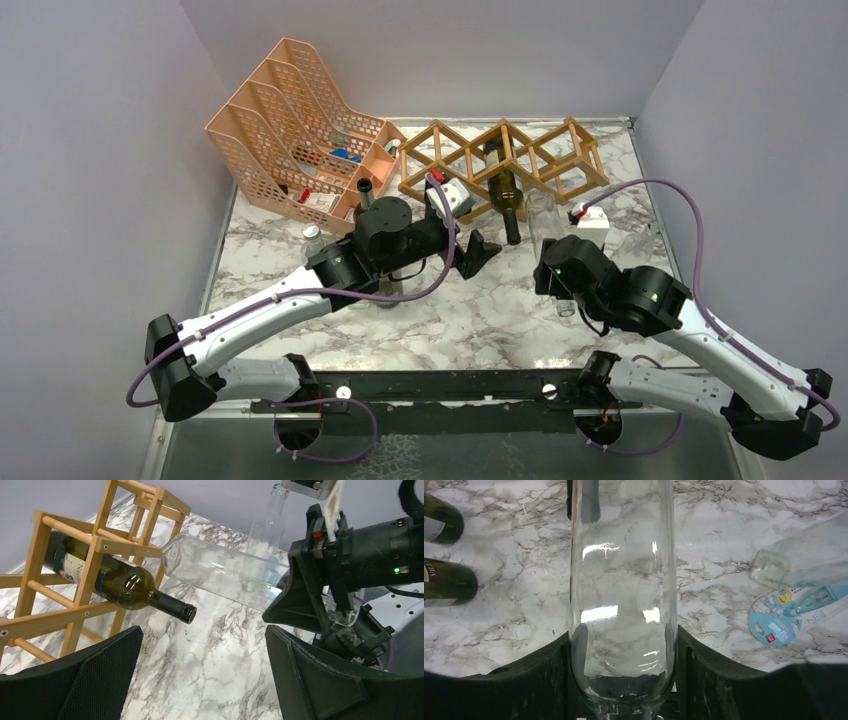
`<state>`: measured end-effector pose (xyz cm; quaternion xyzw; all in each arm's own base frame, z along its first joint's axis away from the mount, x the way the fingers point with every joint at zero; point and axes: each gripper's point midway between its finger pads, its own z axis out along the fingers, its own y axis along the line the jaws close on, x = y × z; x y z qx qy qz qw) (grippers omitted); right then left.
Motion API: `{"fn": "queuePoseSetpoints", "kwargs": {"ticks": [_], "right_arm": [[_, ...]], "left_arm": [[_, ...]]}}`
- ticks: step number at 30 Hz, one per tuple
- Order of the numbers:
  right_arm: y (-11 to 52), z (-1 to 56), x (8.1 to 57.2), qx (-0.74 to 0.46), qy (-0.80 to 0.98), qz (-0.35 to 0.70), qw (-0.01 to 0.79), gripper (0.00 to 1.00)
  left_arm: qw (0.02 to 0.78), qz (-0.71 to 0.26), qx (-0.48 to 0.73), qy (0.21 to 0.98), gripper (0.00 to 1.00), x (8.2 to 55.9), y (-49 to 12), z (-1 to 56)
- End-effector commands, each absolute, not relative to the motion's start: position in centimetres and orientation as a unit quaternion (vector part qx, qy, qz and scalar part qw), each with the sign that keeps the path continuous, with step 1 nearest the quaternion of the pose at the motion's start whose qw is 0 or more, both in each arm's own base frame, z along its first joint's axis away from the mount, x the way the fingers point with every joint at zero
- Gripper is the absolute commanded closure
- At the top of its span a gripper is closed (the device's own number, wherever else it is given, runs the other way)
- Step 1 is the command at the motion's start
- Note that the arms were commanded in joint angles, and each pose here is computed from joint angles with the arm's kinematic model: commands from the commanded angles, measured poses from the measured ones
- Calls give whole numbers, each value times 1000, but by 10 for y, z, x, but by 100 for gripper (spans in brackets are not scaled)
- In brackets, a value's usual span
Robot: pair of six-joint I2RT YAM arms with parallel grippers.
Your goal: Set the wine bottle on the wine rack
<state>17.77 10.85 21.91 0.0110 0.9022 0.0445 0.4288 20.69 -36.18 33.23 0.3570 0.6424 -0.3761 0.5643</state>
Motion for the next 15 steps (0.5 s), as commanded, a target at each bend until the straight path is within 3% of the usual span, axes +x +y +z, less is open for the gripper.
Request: {"fn": "queuePoseSetpoints", "kwargs": {"ticks": [1, 15], "right_arm": [[110, 242, 200, 58, 878, 36, 474, 96], [114, 204, 240, 61, 897, 67, 432, 99]], "left_arm": [[575, -393, 336, 634, 1, 199, -349, 361], [569, -378, 345, 644, 1, 192, -333, 356]]}}
